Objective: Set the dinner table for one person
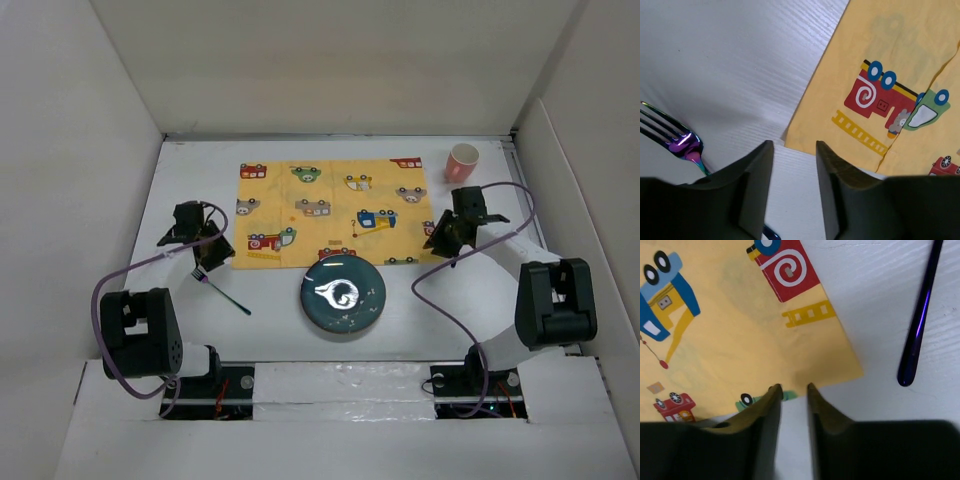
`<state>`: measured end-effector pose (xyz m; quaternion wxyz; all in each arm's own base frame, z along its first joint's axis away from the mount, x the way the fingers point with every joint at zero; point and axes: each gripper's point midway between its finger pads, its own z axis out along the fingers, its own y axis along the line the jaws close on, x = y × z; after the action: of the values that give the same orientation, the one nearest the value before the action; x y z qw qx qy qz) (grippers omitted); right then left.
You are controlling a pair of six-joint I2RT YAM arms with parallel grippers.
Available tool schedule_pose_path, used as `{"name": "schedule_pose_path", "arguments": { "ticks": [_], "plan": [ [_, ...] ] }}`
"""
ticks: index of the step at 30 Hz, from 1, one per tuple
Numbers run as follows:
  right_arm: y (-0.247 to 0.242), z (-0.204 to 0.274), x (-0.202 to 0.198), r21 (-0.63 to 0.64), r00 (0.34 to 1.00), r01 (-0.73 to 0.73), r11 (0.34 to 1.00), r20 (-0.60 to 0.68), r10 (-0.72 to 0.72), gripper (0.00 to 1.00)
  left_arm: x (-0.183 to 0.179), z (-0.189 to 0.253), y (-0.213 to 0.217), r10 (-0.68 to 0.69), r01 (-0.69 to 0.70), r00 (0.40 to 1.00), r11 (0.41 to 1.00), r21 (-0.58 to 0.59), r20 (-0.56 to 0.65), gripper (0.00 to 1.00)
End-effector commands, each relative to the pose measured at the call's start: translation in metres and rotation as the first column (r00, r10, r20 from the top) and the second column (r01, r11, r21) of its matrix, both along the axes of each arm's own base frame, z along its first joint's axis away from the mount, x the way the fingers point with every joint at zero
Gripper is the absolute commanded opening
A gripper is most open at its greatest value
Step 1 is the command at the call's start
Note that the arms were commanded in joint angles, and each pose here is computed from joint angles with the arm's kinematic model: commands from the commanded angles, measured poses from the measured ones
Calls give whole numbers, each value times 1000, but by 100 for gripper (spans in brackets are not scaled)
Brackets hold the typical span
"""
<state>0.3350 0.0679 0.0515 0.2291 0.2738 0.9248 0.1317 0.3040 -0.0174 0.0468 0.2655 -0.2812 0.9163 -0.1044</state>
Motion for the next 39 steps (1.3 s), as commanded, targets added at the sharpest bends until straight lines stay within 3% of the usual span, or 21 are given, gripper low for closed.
{"name": "schedule_pose_path", "arguments": {
  "ticks": [1,3,5,6,7,9,11,14,15,17,18,20,23,29,32,35,36,39],
  "plan": [
    [-8,24,-2,-27,999,9,1000,49,-7,39,17,34,6,-11,9,997,999,41,73,38],
    [-10,39,-6,-33,997,16,999,80,-13,46,24,52,6,-17,12,993,999,42,119,42],
    [-3,52,-11,-34,994,-19,999,111,22,46,29,76,1,-38,33,982,999,30,183,40],
    [6,66,-15,-12,987,-54,998,151,55,39,31,84,-5,-60,55,977,998,28,205,30],
    [17,70,-20,0,980,-109,994,168,107,0,32,94,-12,-81,79,969,997,21,233,21],
    [59,74,-39,76,940,-291,954,206,271,0,39,119,-22,-112,113,944,993,14,310,0],
    [84,72,-57,129,910,-384,914,217,352,0,42,140,-44,-171,187,913,982,-8,370,0],
    [105,45,-83,175,899,-434,884,157,410,34,44,161,-72,-234,273,875,962,-32,424,0],
    [114,45,-86,206,883,-466,861,179,435,54,44,166,-79,-248,289,865,957,-29,436,0],
    [120,31,-98,248,874,-485,838,159,459,61,42,170,-100,-302,343,844,939,-15,444,1],
    [126,31,-99,275,864,-504,819,174,473,63,41,169,-108,-333,369,832,929,5,443,15],
    [133,15,-107,298,854,-520,801,146,500,63,37,158,-127,-392,411,824,911,46,409,25],
    [138,-2,-112,342,850,-518,784,103,517,59,34,146,-137,-416,435,818,899,47,396,31],
    [144,-29,-109,368,858,-492,789,51,511,47,30,141,-136,-410,432,823,901,36,394,31],
    [148,-36,-102,385,865,-478,790,52,498,36,31,146,-133,-403,418,824,907,53,399,32],
    [152,-34,-105,413,863,-474,778,45,503,15,35,154,-130,-395,402,823,913,72,408,32],
    [151,-31,-105,408,864,-475,780,47,501,0,35,154,-128,-394,398,826,914,78,404,32],
    [146,-7,-111,372,836,-530,762,78,543,0,41,161,-121,-385,370,832,922,117,400,32]
  ]
}}
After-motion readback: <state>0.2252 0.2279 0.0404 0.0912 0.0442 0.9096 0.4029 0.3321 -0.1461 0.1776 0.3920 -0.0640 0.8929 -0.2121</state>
